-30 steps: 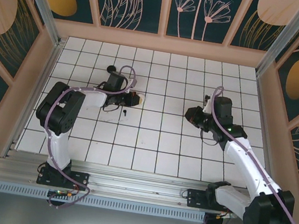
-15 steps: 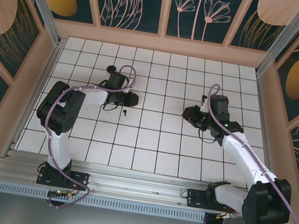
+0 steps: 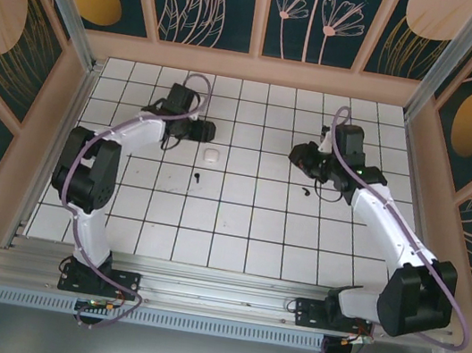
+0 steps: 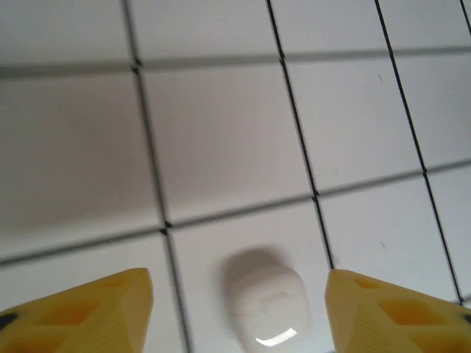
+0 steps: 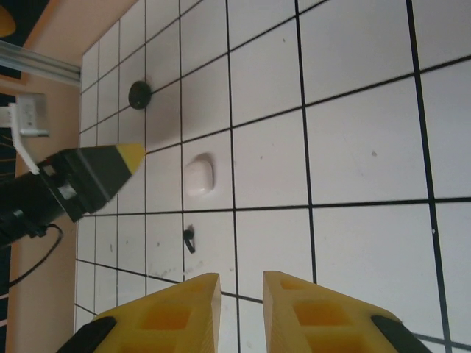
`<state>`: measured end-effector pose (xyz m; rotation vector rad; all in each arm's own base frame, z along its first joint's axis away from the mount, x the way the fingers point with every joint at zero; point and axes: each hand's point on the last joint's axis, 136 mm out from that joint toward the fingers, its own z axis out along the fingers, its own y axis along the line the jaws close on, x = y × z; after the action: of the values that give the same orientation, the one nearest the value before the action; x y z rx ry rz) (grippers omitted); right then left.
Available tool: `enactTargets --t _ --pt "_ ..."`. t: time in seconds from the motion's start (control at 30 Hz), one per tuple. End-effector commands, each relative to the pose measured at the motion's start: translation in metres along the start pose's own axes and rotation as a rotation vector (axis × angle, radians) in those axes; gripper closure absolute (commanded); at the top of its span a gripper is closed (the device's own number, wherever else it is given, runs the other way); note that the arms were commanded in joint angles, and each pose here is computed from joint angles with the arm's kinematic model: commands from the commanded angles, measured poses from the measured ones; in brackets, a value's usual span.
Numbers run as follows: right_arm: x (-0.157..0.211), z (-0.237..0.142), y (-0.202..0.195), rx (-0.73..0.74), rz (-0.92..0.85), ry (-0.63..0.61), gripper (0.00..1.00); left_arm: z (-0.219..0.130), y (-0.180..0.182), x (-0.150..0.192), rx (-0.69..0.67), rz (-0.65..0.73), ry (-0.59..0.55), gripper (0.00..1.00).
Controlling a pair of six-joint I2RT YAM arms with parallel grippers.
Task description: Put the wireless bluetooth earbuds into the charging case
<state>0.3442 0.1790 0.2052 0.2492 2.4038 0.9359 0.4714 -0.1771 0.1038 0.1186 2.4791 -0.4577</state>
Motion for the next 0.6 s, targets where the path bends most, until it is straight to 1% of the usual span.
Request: enactTargets --t 0.0,0.1,0.3,0.43,0.57 --pt "-0.010 -0.003 0.000 0.026 -0.010 -0.007 0.77 -0.012 0.047 -0.036 -0.148 -0.049 -0.058 0.30" --pt "-0.010 0.003 -0.001 0.026 0.005 0.006 0.75 -0.005 0.075 -0.061 -0.191 -0.120 -0.083 0.26" --pt "-0.007 0.010 -0.007 0.033 0.034 0.022 0.73 0.025 0.118 -0.089 -0.245 -0.265 -0.113 0.22" --pt "-0.004 0.014 -0.013 0.046 0.043 0.033 0.72 0.045 0.133 -0.094 -0.278 -0.348 -0.131 0.24" --pt "-0.005 0.021 -0.016 0.054 0.041 0.046 0.71 0.063 0.144 -0.090 -0.314 -0.402 -0.115 0.24"
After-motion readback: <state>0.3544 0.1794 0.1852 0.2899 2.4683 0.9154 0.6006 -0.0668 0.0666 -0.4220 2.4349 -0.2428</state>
